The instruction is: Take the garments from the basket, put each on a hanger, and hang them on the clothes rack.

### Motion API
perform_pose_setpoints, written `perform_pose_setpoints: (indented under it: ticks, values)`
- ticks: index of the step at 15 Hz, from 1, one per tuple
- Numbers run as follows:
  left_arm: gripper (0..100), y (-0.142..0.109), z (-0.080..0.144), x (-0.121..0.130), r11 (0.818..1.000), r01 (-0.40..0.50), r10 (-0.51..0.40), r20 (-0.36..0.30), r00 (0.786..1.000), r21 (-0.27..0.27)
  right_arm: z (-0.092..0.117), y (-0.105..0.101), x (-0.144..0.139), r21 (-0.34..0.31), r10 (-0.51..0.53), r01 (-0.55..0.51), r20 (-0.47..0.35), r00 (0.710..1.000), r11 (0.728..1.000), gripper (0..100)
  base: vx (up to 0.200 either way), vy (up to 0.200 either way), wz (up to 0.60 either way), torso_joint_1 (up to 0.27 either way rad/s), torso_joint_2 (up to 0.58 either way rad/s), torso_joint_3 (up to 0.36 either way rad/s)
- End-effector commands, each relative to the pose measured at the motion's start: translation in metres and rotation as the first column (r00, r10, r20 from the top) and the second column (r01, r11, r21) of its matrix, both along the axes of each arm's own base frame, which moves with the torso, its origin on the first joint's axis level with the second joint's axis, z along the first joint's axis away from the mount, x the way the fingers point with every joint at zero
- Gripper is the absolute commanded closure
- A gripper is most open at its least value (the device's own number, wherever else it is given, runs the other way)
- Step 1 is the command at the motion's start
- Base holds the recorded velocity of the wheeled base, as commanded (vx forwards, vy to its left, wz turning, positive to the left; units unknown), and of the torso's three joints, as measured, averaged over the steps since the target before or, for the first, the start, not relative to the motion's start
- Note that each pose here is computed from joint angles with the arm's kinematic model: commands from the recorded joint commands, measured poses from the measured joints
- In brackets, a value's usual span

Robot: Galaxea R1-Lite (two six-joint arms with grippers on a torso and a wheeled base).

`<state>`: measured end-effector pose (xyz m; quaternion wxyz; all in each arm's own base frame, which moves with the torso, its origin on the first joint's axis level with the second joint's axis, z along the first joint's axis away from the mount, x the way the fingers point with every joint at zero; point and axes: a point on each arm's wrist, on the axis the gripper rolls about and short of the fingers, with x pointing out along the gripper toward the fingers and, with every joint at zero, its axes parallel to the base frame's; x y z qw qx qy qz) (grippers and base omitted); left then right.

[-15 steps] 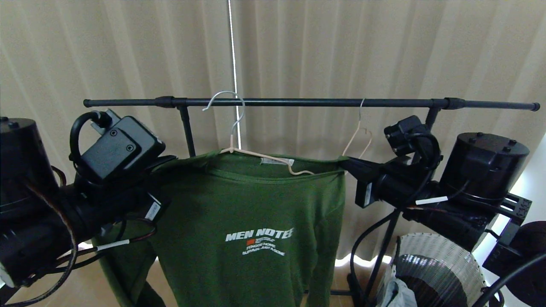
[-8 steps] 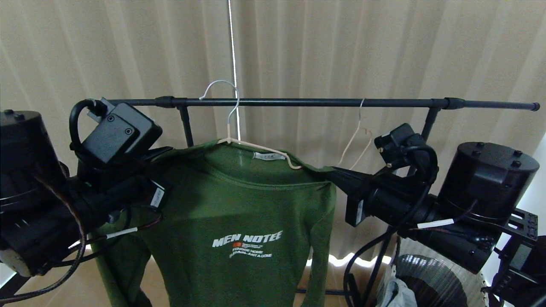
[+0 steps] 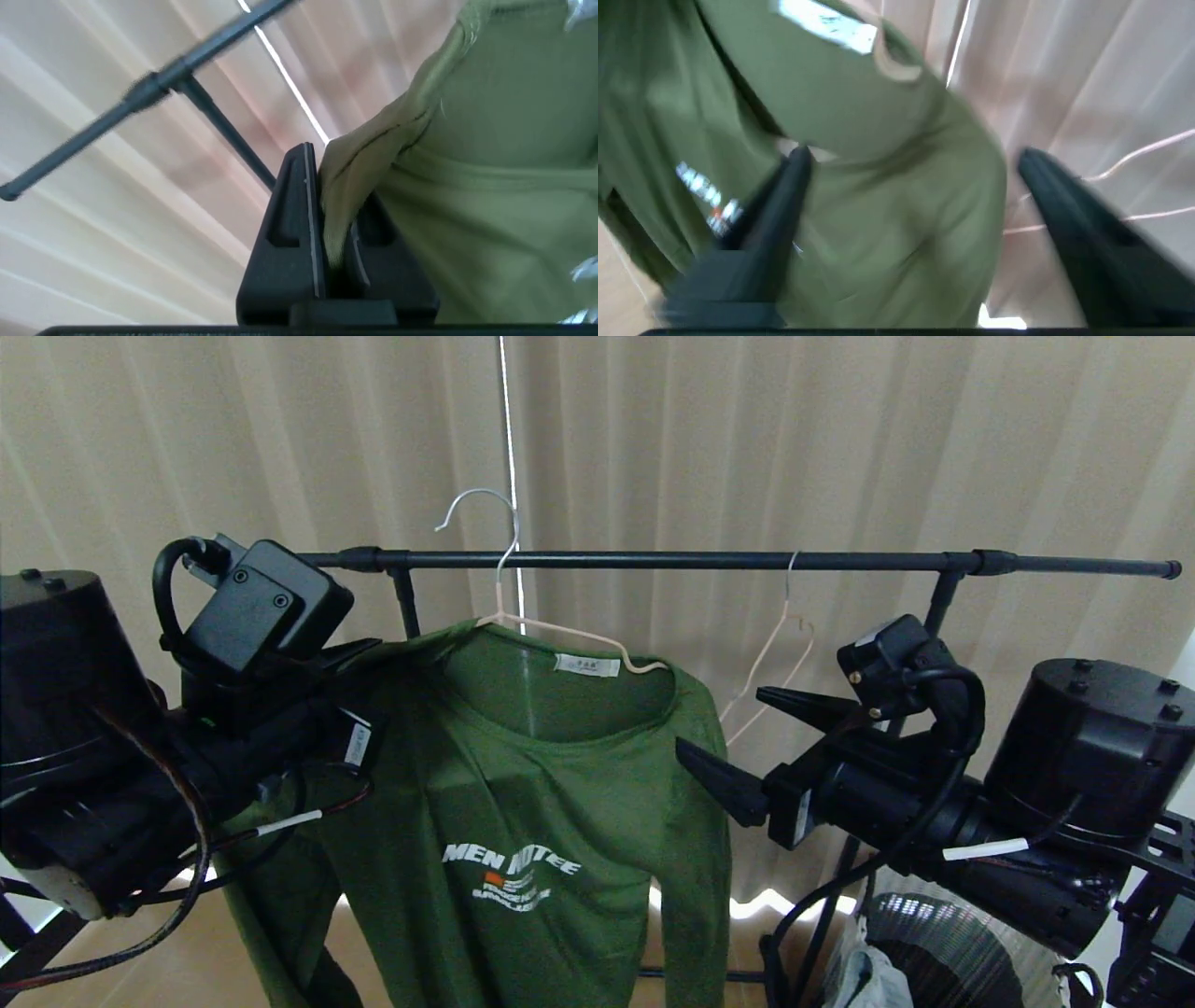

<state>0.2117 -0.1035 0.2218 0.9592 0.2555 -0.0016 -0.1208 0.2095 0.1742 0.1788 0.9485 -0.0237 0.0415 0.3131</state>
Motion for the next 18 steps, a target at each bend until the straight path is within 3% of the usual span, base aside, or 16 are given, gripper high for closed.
perform_pose_setpoints:
  ticks: [1, 5, 6, 9, 12, 18]
  values:
    - [100, -0.003, -0.006, 0.007, 1.0, -0.007, 0.007, -0.011, 1.0, 0.007, 0.007, -0.004, -0.005, 0.014, 0.001, -0.001, 0.017, 1.0, 1.0, 0, 0.0, 0.0, 0.0, 0.0, 0.0, 0.0]
    - [100, -0.003, -0.012, 0.013, 1.0, -0.021, 0.021, -0.01, 1.0, 0.005, 0.017, -0.006, -0.009, 0.038, 0.08, -0.082, 0.049, 0.996, 0.996, 0, 0.0, 0.0, 0.0, 0.0, 0.0, 0.0]
    - [100, -0.005, -0.013, 0.014, 1.0, -0.016, 0.016, -0.005, 1.0, 0.001, 0.025, -0.002, -0.004, 0.011, 0.089, -0.09, 0.082, 0.993, 0.996, 0, 0.0, 0.0, 0.0, 0.0, 0.0, 0.0]
    - [100, -0.01, -0.017, 0.019, 1.0, -0.004, 0.004, 0.005, 1.0, -0.009, 0.036, 0.004, 0.003, -0.04, 0.094, -0.091, 0.077, 0.993, 0.995, 0, 0.0, 0.0, 0.0, 0.0, 0.0, 0.0]
    - [100, -0.024, -0.02, 0.018, 0.997, 0.041, -0.04, 0.023, 0.999, -0.059, 0.042, 0.013, 0.013, -0.101, 0.103, -0.094, 0.081, 0.991, 0.99, 0, 0.0, 0.0, 0.0, 0.0, 0.0, 0.0]
    - [100, -0.031, -0.023, -0.002, 0.992, 0.108, -0.105, 0.052, 0.993, -0.066, 0.035, 0.029, 0.055, -0.204, 0.059, -0.032, 0.126, 0.99, 0.978, 0, 0.0, 0.0, 0.0, 0.0, 0.0, 0.0]
